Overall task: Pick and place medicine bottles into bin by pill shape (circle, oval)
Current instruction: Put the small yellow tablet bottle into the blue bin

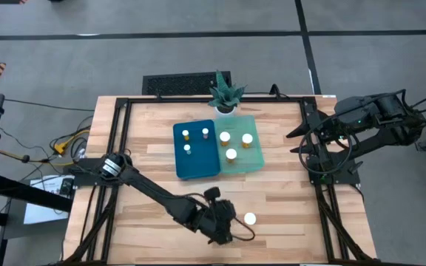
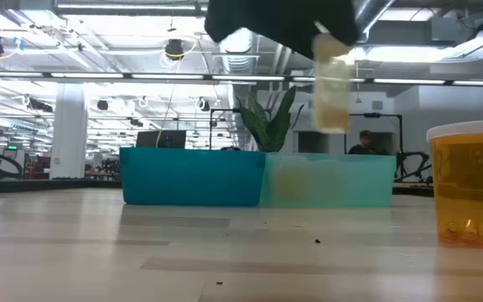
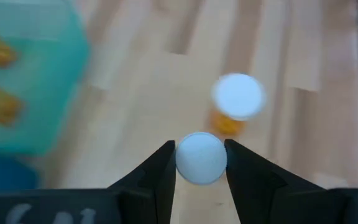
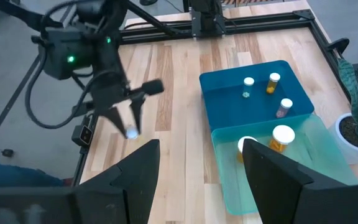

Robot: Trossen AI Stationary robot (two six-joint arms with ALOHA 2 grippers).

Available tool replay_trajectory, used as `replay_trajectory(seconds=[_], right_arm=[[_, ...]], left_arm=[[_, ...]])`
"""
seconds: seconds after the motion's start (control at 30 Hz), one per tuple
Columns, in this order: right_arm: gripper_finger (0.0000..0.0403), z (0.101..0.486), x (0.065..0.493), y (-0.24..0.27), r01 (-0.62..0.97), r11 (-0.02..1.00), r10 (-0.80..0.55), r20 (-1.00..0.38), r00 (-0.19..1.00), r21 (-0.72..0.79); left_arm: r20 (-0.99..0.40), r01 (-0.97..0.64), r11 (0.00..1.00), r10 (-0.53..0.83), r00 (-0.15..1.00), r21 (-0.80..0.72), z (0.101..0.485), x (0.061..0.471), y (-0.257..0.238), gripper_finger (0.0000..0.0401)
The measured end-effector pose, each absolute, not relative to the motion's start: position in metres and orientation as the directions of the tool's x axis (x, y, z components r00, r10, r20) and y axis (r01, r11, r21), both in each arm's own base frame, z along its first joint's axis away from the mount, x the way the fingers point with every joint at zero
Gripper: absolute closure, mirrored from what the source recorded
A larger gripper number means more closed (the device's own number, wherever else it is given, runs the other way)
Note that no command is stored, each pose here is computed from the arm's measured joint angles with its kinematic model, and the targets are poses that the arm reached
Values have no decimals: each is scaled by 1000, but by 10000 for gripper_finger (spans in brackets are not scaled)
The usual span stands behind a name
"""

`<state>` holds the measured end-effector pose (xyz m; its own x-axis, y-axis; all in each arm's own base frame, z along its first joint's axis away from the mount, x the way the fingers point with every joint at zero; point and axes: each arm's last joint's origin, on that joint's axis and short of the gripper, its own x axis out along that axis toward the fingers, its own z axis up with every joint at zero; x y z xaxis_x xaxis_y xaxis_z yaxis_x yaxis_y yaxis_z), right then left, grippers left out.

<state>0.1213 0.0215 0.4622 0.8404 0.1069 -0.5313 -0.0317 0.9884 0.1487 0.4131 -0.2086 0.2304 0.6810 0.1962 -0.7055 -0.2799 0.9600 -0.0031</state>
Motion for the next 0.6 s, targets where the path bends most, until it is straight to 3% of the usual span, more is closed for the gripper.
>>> replay_trajectory(seconds=[0.33,0.47,0.6], right_arm=[[165,459,123,21,-35,996,75,-540,838,84],[165,438,128,18,18,1000,-16,-565,825,-2],[165,413,131,12,64,998,-54,-491,869,3]], left_arm=[[-609,-465,877,438,661,125,314,379,-151,286],[-574,-510,843,506,643,171,341,363,-124,286],[-577,-513,827,540,613,229,354,354,-103,286]])
